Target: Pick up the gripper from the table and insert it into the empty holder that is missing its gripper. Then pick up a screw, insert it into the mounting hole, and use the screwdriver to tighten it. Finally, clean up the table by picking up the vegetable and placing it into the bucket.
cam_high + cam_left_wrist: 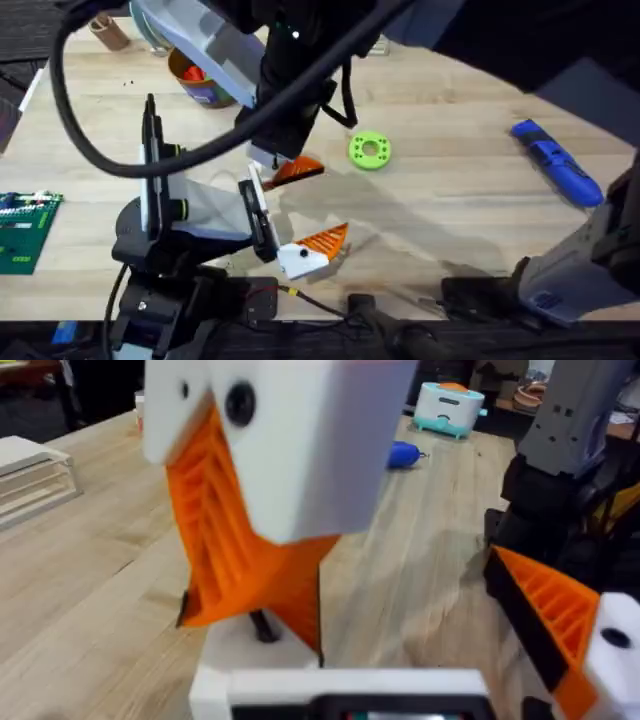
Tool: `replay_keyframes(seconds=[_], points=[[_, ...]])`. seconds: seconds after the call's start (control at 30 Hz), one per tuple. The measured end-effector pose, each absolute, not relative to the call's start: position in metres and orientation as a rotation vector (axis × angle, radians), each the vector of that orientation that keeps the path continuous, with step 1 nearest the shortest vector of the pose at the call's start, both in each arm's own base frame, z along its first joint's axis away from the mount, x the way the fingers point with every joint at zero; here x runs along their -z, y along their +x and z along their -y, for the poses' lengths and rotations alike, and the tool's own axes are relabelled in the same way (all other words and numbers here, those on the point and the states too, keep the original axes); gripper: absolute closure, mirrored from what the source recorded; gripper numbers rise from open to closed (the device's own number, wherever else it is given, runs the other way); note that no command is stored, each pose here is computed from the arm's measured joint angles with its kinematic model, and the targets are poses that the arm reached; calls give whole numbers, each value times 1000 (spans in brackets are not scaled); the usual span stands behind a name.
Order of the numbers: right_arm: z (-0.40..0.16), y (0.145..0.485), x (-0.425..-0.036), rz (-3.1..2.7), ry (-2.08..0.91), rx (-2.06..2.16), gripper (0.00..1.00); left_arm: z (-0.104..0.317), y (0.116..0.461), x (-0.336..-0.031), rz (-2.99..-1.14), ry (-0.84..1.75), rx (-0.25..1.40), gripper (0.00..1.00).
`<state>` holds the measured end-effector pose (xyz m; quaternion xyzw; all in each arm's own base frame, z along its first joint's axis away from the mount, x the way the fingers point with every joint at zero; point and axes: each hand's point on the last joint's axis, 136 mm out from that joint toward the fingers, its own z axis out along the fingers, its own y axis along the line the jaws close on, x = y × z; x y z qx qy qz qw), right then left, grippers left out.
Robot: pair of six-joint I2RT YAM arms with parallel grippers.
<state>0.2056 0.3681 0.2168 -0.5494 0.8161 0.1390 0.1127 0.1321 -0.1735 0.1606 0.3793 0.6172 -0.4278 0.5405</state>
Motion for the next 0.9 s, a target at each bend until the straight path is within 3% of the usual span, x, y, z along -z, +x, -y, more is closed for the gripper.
replay_keyframes(seconds=[0.9], points=[[-366,197,-216,-2424,-1637,-443,994,174,132,-161,-1466,903,1018,8]])
